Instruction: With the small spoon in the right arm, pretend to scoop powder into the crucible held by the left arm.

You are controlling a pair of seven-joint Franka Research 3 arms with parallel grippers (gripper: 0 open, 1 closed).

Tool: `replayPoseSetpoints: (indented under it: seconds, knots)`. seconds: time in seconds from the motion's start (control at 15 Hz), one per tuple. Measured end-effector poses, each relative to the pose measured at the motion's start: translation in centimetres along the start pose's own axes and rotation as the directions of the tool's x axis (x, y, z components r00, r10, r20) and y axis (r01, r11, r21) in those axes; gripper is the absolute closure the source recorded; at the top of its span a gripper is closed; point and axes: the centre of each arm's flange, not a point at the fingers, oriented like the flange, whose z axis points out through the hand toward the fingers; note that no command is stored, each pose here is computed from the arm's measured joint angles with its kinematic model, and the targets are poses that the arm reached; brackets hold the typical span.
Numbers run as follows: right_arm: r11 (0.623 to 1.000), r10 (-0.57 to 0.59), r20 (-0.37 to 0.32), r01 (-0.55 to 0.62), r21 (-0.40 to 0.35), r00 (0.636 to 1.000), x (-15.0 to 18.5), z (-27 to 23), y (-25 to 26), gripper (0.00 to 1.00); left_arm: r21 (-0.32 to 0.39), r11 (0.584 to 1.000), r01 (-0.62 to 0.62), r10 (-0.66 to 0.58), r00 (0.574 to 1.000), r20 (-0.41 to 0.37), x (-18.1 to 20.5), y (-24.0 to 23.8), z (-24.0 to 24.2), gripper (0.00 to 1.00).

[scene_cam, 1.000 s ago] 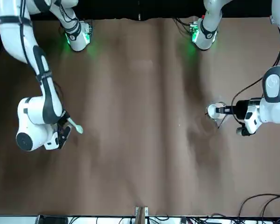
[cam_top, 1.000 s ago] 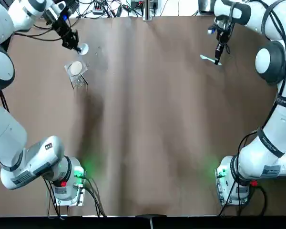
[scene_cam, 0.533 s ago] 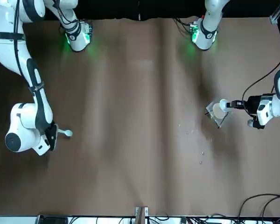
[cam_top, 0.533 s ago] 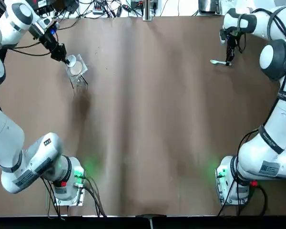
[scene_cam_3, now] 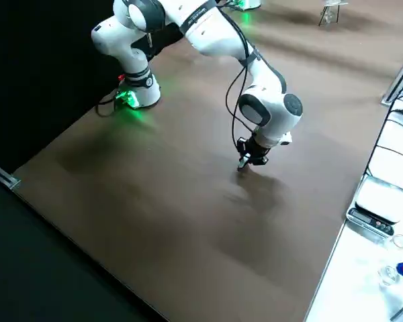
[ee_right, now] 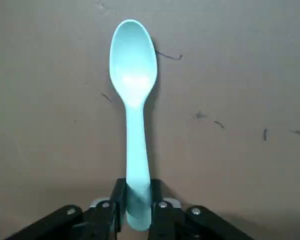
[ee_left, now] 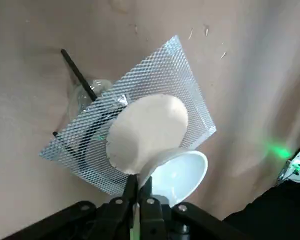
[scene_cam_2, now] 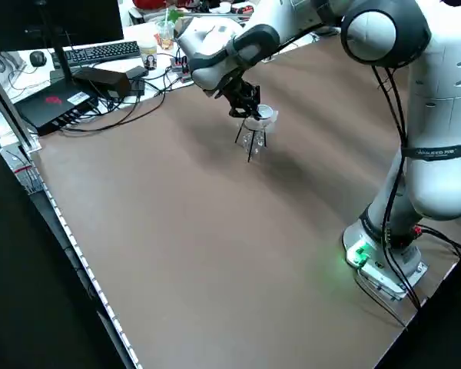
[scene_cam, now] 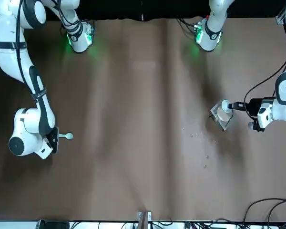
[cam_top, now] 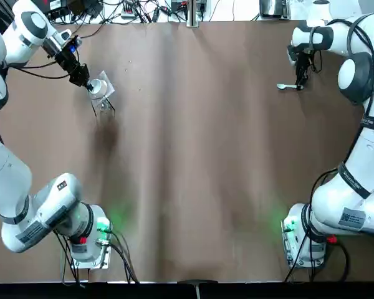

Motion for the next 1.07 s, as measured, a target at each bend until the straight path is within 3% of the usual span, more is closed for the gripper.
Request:
replayPoseSetpoints:
  seconds: [0.2,0.53,0.67,0.87,1.07]
  knots:
    - [1.0,0.011,0.0,-0.011,0.003,1.0,0.1,0.0,0.0,0.74,0.016,1.0,-0.002,0.002,1.0,0.02,0.2,-0.7,0.7,0.94]
    - [0.999,0.032,-0.006,-0.031,0.033,0.999,0.2,-0.1,-0.4,0.31,0.015,1.0,-0.005,0.005,1.0,0.021,0.4,-0.6,0.9,0.87]
    - [0.999,0.035,-0.008,-0.035,0.018,0.999,0.4,-0.8,-0.1,0.13,0.017,1.0,-0.008,0.008,1.0,0.019,0.5,-0.5,0.8,0.7]
    - [0.993,0.121,-0.01,-0.121,0.015,0.993,1.2,-2.7,-0.3,0.1,0.023,1.0,-0.015,0.015,1.0,0.005,0.8,-0.1,0.1,0.59]
    - [0.963,0.26,0.025,-0.261,0.064,0.965,4.7,-6.6,-1.9,0.1,0.036,0.999,-0.011,0.012,0.999,-0.029,1.4,1.0,-1.7,0.32]
